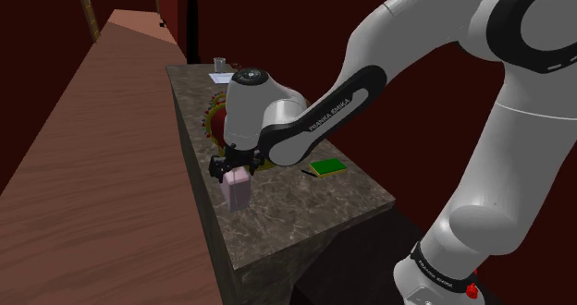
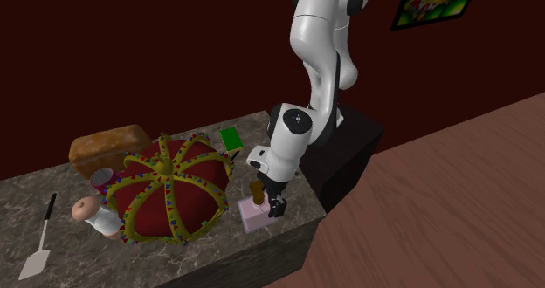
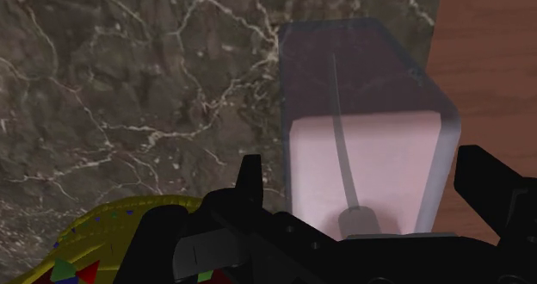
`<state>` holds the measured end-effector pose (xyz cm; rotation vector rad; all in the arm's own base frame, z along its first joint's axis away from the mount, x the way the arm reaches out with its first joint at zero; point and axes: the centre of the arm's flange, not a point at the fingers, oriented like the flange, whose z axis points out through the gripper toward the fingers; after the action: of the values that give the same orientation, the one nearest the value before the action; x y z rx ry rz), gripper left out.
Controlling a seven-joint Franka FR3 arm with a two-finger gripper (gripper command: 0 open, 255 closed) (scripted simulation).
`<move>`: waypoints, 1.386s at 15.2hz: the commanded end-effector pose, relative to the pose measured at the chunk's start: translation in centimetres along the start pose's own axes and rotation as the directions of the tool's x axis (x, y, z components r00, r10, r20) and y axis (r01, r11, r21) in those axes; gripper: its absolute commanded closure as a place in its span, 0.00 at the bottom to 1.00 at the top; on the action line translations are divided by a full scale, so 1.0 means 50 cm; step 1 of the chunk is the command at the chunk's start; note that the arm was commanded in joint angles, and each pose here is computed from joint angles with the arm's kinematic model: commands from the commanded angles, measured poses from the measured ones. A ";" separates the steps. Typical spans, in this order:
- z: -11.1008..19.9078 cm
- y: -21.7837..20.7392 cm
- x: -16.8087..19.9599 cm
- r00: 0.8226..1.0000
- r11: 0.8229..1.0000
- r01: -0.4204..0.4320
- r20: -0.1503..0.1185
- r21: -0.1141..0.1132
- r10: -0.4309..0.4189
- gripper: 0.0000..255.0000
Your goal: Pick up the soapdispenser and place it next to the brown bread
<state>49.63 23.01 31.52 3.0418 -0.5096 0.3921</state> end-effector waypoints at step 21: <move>-0.102 -0.001 0.027 1.000 1.000 0.000 0.000 0.000 0.000 1.00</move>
<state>49.67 23.06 36.30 3.0416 -0.5098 0.3922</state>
